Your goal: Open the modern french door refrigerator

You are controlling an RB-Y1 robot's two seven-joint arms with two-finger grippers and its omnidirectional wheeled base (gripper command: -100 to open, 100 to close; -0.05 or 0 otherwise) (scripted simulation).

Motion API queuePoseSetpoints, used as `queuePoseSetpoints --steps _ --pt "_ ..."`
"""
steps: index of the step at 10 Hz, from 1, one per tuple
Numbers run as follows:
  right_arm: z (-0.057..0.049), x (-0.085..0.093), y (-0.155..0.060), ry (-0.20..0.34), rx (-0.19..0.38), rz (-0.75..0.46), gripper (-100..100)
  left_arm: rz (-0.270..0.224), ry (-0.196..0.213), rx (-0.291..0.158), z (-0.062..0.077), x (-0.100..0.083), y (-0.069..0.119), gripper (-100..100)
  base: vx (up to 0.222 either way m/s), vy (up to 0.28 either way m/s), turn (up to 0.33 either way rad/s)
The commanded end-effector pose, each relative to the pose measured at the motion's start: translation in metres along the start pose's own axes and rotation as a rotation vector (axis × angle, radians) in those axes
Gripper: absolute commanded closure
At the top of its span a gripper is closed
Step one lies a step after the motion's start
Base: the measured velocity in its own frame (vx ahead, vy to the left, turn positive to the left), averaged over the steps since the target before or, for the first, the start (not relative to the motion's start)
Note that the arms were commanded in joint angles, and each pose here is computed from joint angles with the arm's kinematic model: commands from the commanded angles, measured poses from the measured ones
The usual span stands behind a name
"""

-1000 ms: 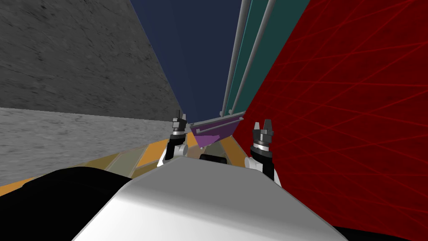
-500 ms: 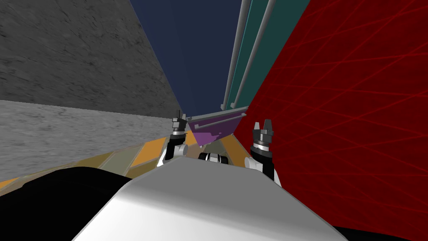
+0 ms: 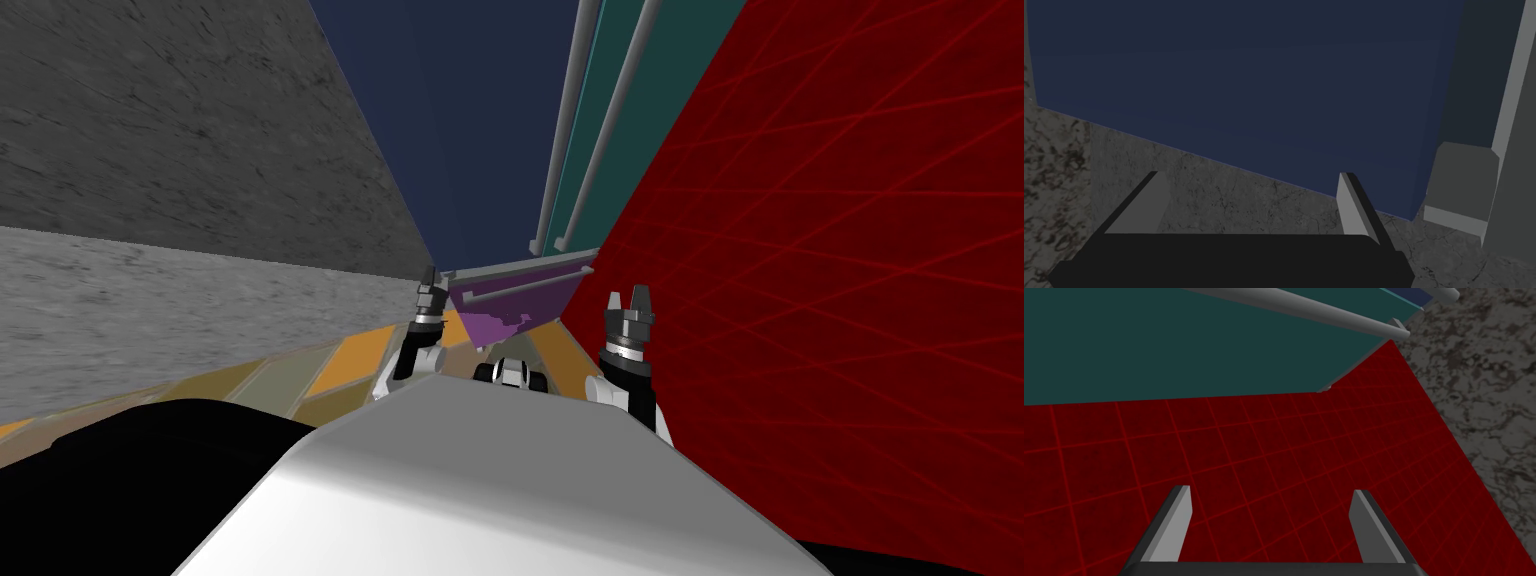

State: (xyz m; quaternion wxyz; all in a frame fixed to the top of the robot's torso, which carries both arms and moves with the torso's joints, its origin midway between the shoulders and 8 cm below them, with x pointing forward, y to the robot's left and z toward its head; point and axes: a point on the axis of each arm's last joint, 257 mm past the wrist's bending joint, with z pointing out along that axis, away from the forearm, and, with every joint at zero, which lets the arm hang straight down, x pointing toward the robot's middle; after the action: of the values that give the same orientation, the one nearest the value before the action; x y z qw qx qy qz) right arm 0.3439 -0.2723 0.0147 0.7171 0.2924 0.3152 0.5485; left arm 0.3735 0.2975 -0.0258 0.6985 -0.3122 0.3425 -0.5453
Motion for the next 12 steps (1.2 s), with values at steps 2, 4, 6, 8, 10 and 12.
queuePoseSetpoints --steps 2,4,6,8,10,12 --pt "0.0 0.0 0.0 0.0 0.0 0.0 0 0.014 0.027 -0.064 -0.008 -0.003 0.035 -100 0.044 -0.038 0.042" --pt "0.0 0.0 0.0 0.0 0.0 0.0 0 0.014 0.026 -0.092 -0.013 -0.006 0.051 -100 0.031 -0.035 0.039" --pt "0.0 0.0 0.0 0.0 0.0 0.0 0 0.013 0.022 -0.119 -0.017 -0.01 0.065 -100 0.026 -0.028 0.029" --pt "0.0 0.0 0.0 0.0 0.0 0.0 0 0.011 0.017 -0.143 -0.022 -0.013 0.078 -100 0.027 -0.028 0.033" --pt "0.0 0.0 0.0 0.0 0.0 0.0 0 0.01 0.012 -0.165 -0.027 -0.016 0.09 -100 0.03 -0.027 0.031" --pt "0.0 0.0 0.0 0.0 0.0 0.0 0 0.01 0.007 -0.196 -0.034 -0.021 0.106 -100 0.026 -0.025 0.033"
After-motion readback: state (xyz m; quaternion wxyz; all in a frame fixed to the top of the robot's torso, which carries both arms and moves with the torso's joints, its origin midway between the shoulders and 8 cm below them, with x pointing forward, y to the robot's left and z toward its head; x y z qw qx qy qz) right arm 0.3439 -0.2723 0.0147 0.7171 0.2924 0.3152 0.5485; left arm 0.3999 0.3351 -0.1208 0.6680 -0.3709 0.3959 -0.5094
